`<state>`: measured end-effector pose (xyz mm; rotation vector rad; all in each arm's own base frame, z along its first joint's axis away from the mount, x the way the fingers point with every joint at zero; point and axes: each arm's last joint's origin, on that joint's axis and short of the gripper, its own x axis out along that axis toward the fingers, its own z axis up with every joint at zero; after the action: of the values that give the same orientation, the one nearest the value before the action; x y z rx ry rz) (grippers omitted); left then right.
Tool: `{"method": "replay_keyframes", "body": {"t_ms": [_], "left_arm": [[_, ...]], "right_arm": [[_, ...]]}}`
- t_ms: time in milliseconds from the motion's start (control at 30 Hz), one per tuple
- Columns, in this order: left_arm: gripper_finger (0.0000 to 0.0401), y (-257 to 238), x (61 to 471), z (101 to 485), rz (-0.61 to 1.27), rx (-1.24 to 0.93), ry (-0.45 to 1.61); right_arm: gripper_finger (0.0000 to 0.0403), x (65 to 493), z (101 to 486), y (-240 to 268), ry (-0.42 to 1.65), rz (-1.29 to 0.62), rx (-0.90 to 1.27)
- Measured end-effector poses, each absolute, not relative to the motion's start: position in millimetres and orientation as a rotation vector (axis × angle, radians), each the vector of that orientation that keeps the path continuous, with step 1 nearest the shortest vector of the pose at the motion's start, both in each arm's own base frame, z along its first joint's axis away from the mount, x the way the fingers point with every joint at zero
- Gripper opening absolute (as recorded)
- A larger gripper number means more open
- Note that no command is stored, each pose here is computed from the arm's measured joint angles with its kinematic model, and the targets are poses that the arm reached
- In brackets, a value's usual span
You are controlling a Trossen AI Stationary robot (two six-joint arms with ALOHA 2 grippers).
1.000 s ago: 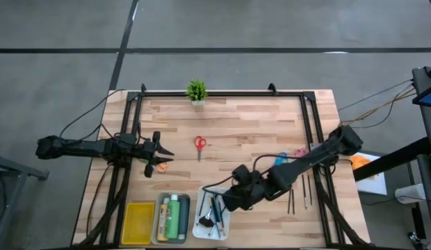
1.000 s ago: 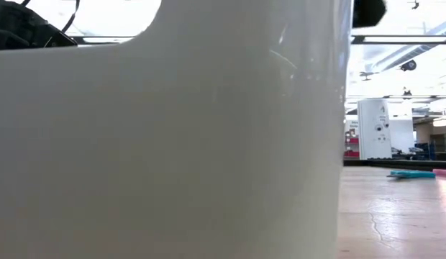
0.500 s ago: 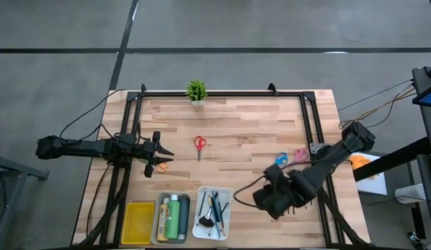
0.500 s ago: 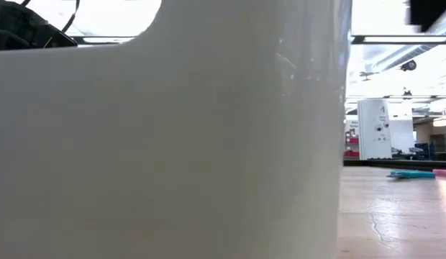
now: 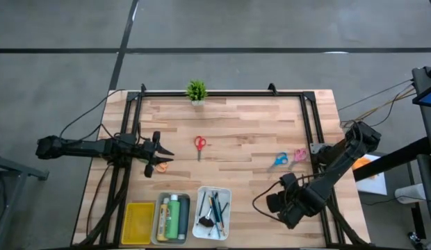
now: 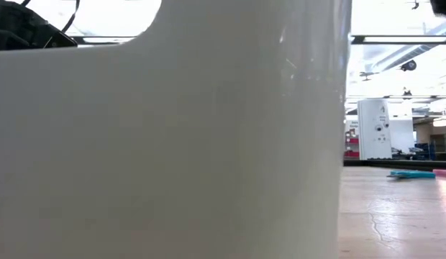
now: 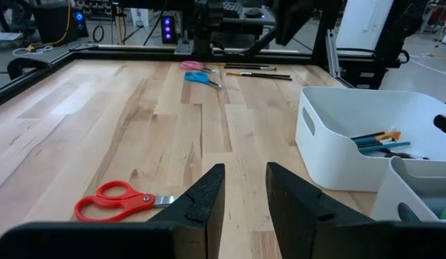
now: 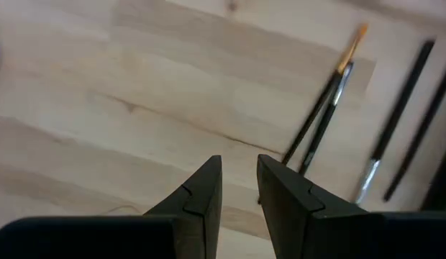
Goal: Pick & Place Paint Supplies
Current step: Put the black paint brush into the white bin
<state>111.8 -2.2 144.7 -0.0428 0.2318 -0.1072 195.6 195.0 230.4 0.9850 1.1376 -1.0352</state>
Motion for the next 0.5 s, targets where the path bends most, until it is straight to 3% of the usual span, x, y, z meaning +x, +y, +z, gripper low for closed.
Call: {"method": "replay_keyframes", "body": {"t_ms": [500], "left_arm": [[0.0104,-2,112,145,-0.107,-0.043,0.232]], "right_arm": [[0.0089,179,171,184,1.194,-1.103,1.188]]}}
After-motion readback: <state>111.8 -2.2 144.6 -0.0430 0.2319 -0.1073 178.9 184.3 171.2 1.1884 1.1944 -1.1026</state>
